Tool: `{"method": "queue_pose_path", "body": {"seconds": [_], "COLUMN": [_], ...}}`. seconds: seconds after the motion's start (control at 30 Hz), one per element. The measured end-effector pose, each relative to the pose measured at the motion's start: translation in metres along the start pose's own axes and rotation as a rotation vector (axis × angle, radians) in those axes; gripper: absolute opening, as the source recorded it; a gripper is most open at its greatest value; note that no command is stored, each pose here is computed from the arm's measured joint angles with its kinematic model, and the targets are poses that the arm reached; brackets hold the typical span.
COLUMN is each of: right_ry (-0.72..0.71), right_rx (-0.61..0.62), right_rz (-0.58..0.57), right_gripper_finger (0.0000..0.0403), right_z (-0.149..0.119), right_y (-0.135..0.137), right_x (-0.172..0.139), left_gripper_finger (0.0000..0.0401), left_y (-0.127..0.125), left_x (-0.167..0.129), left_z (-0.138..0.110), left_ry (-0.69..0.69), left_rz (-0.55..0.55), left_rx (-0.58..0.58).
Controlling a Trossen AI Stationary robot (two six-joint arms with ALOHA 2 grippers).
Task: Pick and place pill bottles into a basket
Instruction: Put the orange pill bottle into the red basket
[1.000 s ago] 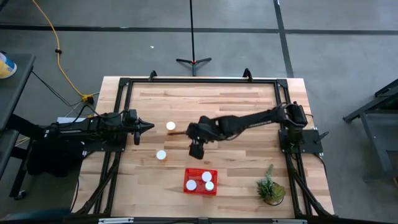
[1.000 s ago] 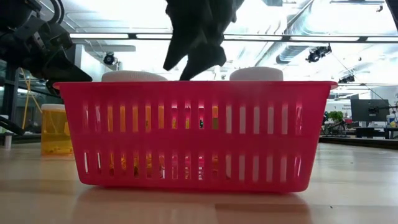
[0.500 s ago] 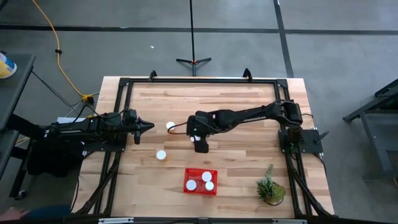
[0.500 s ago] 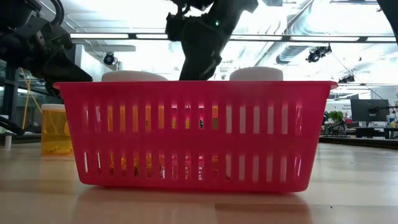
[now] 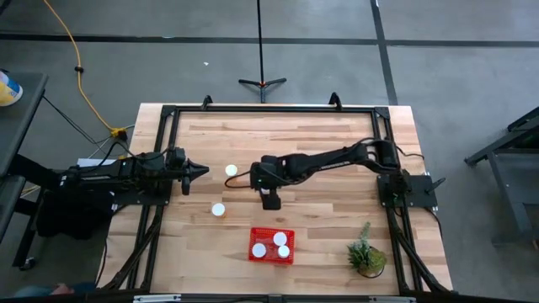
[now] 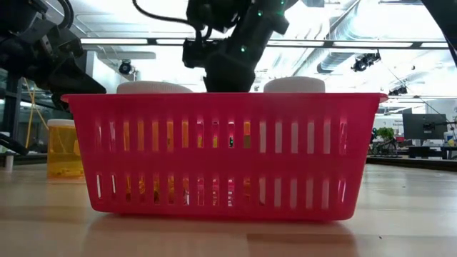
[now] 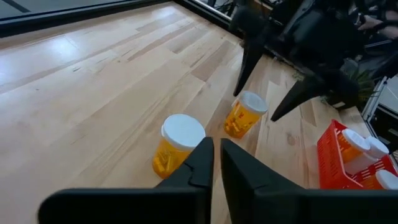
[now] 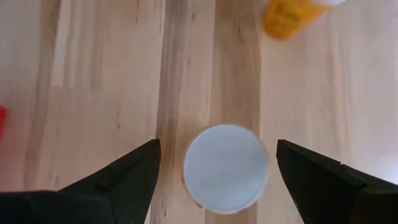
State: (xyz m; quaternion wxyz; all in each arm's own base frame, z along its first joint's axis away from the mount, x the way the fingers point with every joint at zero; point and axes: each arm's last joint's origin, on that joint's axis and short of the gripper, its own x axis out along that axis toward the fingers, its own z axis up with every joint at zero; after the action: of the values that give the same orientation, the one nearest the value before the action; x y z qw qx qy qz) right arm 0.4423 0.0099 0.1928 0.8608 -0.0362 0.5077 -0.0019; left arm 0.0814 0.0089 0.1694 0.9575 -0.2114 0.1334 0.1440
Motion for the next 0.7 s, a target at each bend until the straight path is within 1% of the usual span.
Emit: {"method": "queue_pose_path", "body": {"seconds": [0.13,0.3,0.4,0.47,0.53,0.7], "right_ry": [0.006,-0.007,0.011,0.022,0.024,0.027], "right_rx": [0.011,0.02,0.033,0.044,0.051,0.048], "right_rz": [-0.014,-0.026,-0.025,-0.004,0.002,0.004], "right_gripper_finger": [0.031,0.031,0.031,0.031,0.031,0.031], "right_z": [-0.001,0.0,-0.002,-0.004,-0.005,-0.005], "right_y": [0.0,-0.005,-0.011,-0.013,-0.014,-0.012], "right_x": [0.003,0.003,0.01,0.016,0.019,0.021], "left_gripper_finger": [0.0067,0.0044,0.0032,0.003,0.0034,0.0061], "left_y": [0.0,0.0,0.0,0.0,0.0,0.0], "left_x": [0.0,0.0,0.0,0.0,0.0,0.0], "left_z": [0.0,0.0,0.0,0.0,0.0,0.0], "left_ry": [0.0,0.0,0.0,0.001,0.0,0.001], "left_rz": [0.0,0.0,0.0,0.0,-0.001,-0.001], "left_rx": [0.0,0.01,0.013,0.013,0.013,0.007]}}
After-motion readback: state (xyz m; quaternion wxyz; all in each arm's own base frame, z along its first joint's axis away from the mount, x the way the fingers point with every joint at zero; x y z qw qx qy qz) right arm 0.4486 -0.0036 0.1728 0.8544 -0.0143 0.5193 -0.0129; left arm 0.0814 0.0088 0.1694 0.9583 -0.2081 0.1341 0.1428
